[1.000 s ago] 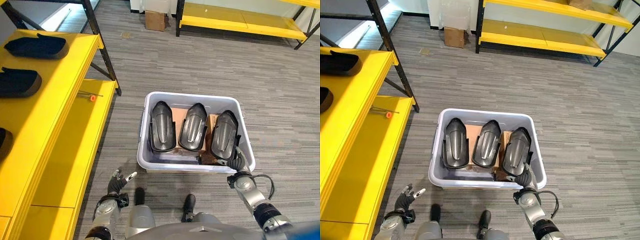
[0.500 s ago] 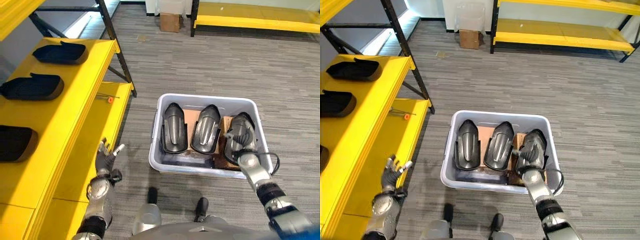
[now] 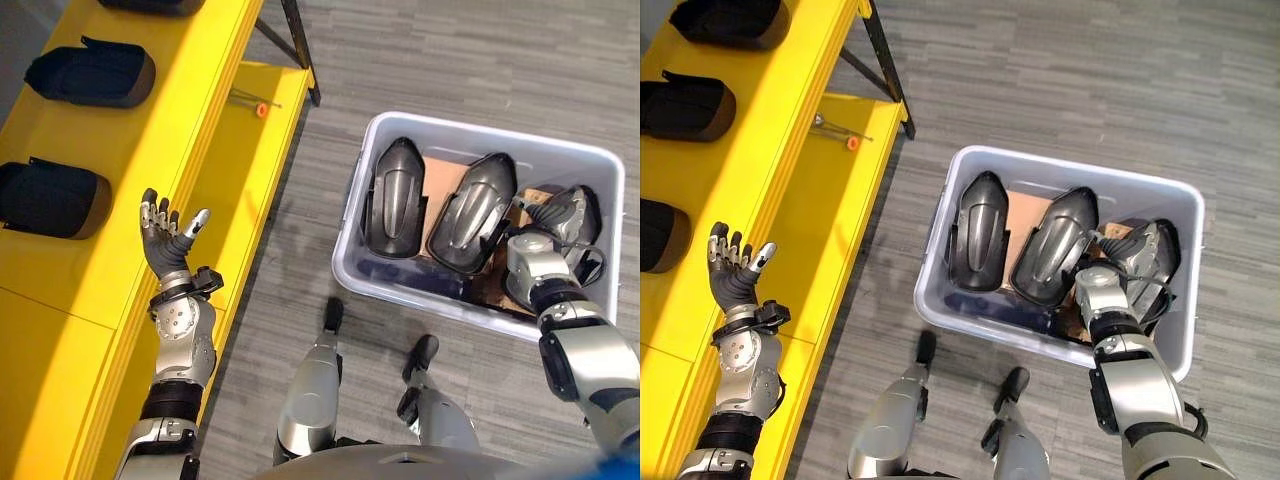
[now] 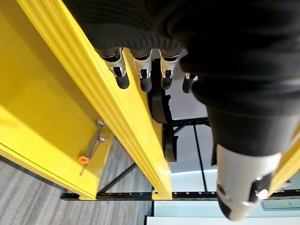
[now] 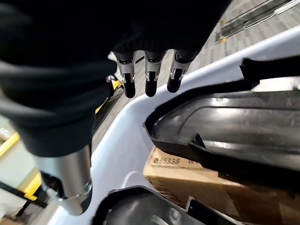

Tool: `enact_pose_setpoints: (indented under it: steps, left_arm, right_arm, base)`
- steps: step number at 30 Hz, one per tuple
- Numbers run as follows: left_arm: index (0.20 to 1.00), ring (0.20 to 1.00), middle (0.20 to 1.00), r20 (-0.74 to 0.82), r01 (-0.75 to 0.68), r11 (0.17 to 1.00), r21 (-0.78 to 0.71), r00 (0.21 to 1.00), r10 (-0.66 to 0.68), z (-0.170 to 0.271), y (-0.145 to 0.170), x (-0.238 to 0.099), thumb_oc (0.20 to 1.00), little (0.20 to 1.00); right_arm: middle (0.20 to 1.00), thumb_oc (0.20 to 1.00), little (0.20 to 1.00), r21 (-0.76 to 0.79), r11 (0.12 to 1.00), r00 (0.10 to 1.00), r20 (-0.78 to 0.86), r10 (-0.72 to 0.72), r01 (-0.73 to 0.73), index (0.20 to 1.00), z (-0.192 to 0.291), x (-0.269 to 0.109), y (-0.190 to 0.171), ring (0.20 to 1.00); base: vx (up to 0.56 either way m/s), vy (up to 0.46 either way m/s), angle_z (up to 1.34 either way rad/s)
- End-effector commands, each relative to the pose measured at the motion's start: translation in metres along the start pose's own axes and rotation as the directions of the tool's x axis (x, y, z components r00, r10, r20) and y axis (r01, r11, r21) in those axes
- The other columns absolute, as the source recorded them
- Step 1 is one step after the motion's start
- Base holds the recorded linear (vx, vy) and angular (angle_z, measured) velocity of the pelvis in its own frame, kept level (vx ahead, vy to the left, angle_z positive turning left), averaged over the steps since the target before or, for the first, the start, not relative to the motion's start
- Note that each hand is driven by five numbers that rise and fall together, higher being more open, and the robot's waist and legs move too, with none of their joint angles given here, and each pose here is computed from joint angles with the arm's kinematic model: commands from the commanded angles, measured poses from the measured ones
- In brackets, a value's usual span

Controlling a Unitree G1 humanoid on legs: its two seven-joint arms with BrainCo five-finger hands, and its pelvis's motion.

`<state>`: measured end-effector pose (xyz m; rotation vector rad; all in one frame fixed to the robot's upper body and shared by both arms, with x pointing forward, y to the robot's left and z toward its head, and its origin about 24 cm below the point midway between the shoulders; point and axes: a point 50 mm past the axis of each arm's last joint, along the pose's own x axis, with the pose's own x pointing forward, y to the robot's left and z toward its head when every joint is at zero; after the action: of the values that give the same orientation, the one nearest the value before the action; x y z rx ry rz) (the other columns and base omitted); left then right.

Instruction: Move parts from the plastic box to the shelf.

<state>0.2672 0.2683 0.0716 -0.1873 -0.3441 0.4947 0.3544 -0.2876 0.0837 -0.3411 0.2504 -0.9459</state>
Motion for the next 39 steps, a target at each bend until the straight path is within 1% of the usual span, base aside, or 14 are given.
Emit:
enact_pose_setpoints:
  steps: [1,11,16,19,21,24,30,35,39]
  left_arm:
    - [1.000,1.000,1.000,0.156,0.048,0.998,-0.049,0.987,-0.040,0.028,-0.002,0.008,1.000,1.000]
    - [1.000,1.000,1.000,0.154,0.104,0.990,-0.093,0.984,-0.089,0.028,-0.014,0.012,1.000,1.000]
    - [1.000,1.000,1.000,0.126,0.126,0.986,-0.107,0.986,-0.112,0.020,-0.016,0.008,1.000,1.000]
    - [1.000,1.000,1.000,0.116,0.135,0.984,-0.115,0.986,-0.121,0.017,-0.017,0.005,1.000,1.000]
    - [1.000,1.000,1.000,0.112,0.139,0.983,-0.118,0.986,-0.126,0.016,-0.019,0.002,1.000,1.000]
    - [1.000,1.000,1.000,0.104,0.148,0.981,-0.124,0.985,-0.136,0.015,-0.022,0.001,1.000,1.000]
    - [1.000,1.000,1.000,0.093,0.182,0.975,-0.128,0.981,-0.171,0.013,-0.032,-0.003,1.000,1.000]
    - [1.000,1.000,1.000,0.085,0.191,0.973,-0.131,0.980,-0.180,0.012,-0.035,-0.005,1.000,1.000]
    - [1.000,1.000,1.000,0.076,0.231,0.963,-0.143,0.972,-0.222,0.008,-0.042,-0.009,1.000,1.000]
  right_arm:
    - [1.000,1.000,1.000,-0.017,0.998,0.998,0.037,-0.056,0.057,1.000,0.004,0.006,-0.009,1.000]
    - [1.000,1.000,1.000,0.036,0.999,0.999,0.034,0.014,-0.015,1.000,0.024,0.009,-0.003,1.000]
    - [1.000,1.000,1.000,0.059,0.991,0.990,0.089,0.112,-0.118,1.000,0.033,0.006,0.005,1.000]
    - [1.000,1.000,1.000,0.090,0.965,0.960,0.158,0.231,-0.247,1.000,0.043,-0.005,0.019,1.000]
    - [1.000,1.000,1.000,0.070,0.960,0.947,0.197,0.252,-0.270,1.000,0.044,-0.013,0.026,1.000]
    - [1.000,1.000,1.000,0.024,0.972,0.945,0.243,0.220,-0.232,1.000,0.052,-0.016,0.027,1.000]
    - [1.000,1.000,1.000,-0.044,0.996,0.925,0.370,0.089,-0.078,1.000,0.067,-0.019,0.020,1.000]
    - [1.000,1.000,1.000,-0.049,0.999,0.917,0.397,0.034,-0.015,1.000,0.070,-0.020,0.016,1.000]
    - [1.000,1.000,1.000,-0.049,0.987,0.888,0.445,-0.117,0.155,1.000,0.072,-0.018,0.005,1.000]
  base:
    - [-0.01,-0.011,0.03]
    - [-0.01,-0.007,-0.01]
    - [0.00,0.007,-0.02]
    - [0.00,0.007,-0.01]
    - [0.00,0.027,-0.11]
    - [0.00,0.014,-0.10]
    - [0.00,0.000,0.00]
    - [0.00,0.000,0.00]
    - [0.00,0.000,0.00]
